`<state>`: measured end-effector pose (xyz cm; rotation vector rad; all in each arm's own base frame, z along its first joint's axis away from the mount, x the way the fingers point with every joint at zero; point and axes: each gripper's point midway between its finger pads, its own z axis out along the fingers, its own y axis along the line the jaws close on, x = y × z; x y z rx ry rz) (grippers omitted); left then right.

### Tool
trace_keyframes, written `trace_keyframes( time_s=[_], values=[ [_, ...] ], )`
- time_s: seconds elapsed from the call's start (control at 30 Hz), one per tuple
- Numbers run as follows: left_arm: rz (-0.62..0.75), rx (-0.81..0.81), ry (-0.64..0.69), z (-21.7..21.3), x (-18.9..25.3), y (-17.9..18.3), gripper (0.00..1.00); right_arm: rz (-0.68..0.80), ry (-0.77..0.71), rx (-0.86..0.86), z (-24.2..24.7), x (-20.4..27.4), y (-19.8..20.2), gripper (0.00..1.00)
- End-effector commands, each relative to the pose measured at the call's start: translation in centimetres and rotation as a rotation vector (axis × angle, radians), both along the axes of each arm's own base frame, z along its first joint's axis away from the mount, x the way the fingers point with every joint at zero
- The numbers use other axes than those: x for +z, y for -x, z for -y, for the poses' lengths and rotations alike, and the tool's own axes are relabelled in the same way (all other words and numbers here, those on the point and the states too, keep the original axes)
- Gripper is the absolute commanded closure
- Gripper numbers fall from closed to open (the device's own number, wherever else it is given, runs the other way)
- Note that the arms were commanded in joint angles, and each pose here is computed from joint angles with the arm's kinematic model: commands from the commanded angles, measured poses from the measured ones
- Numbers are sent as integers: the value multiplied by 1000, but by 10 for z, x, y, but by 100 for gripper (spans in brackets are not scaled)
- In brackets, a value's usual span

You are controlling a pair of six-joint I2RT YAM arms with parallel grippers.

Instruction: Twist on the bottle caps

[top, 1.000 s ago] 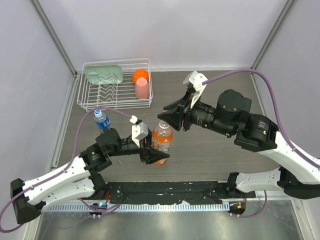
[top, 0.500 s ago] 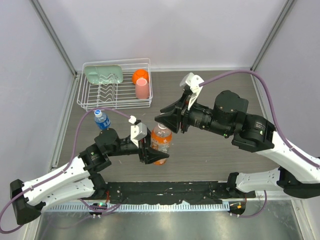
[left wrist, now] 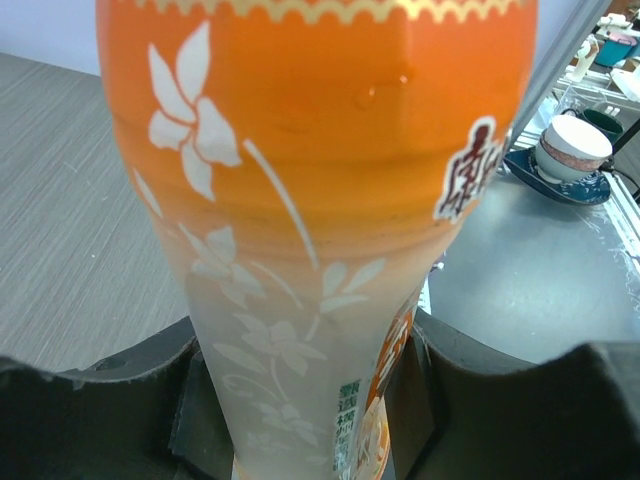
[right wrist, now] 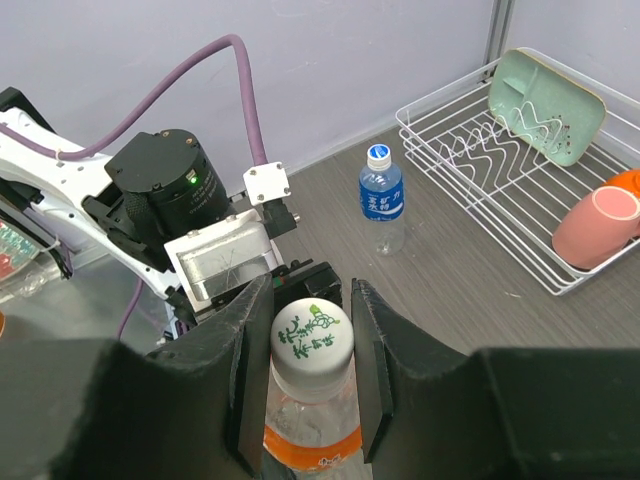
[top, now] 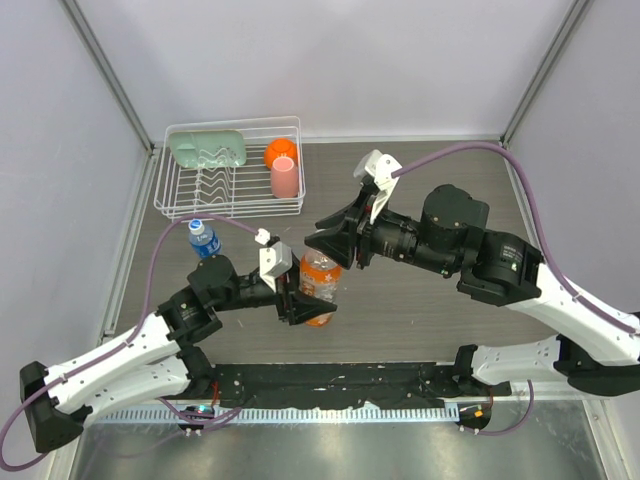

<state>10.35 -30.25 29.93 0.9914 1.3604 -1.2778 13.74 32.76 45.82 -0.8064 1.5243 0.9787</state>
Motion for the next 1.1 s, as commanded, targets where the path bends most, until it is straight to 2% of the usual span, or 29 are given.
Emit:
trace_keyframes(
  time_s=[0.0, 0.17, 0.47, 0.7, 0.9, 1.07],
  values=[
    [62, 15, 103, -5, 33, -2, 48, 8, -9, 1, 7, 2, 5, 70],
    [64, 13, 108, -5, 36, -1, 48, 22, -11, -9, 11, 7, 4, 70],
    [68, 39, 134, -8, 46, -7, 48, -13, 1, 0, 4, -14, 4, 70],
    [91, 95, 186, -14, 67, -18, 50, -42, -70, -2, -2, -20, 4, 71],
    [114, 110, 205, -17, 78, -21, 50, -67, -41, -1, -15, -34, 0, 72],
    [120, 135, 213, -21, 82, -25, 49, -52, -3, -67, -9, -37, -7, 73]
  ],
)
